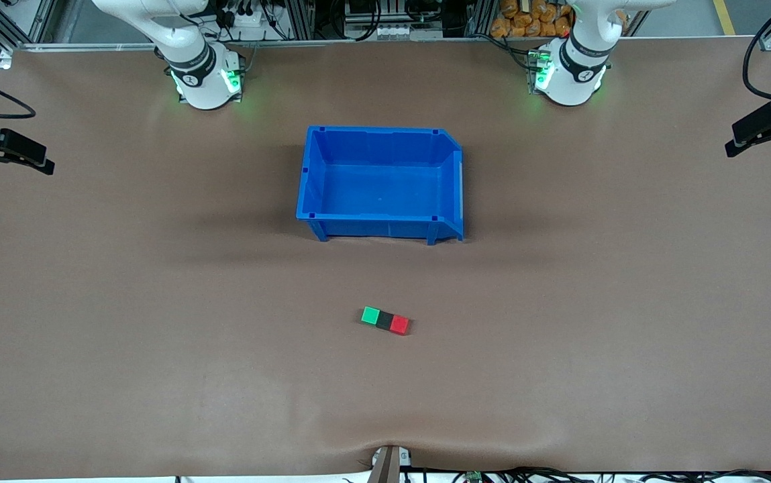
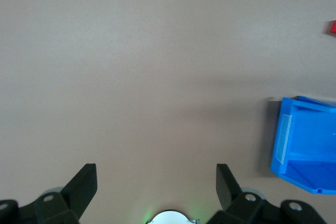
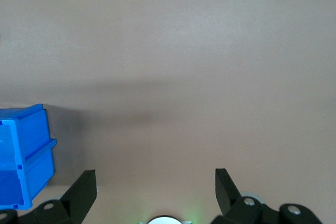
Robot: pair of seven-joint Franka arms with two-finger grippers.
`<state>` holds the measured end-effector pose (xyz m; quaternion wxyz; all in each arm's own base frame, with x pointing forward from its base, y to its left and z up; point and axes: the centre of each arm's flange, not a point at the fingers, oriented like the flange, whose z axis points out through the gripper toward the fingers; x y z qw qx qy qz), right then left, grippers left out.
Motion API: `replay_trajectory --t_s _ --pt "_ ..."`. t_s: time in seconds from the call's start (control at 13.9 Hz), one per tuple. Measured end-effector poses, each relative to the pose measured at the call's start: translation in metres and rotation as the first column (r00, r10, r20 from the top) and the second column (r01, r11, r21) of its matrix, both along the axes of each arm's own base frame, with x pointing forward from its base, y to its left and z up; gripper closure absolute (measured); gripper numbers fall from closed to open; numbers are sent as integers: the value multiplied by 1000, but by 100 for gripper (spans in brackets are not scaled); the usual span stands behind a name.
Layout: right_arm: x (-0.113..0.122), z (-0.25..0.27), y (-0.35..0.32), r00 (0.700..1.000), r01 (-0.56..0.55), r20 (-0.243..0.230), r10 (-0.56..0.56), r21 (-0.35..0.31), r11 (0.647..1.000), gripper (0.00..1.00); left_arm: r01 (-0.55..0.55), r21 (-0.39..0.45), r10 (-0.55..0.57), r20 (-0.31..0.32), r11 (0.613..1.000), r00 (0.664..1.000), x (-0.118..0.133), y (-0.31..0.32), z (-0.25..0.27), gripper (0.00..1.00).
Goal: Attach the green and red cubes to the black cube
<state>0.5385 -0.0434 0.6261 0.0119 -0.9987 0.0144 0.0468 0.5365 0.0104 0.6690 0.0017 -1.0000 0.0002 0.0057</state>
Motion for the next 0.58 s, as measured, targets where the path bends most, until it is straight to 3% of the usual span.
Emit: replay_trajectory --t_s 0.58 --pt "-2 4 -2 1000 0 8 0 0 1000 0 12 -2 -12 0 1000 1000 0 -2 0 0"
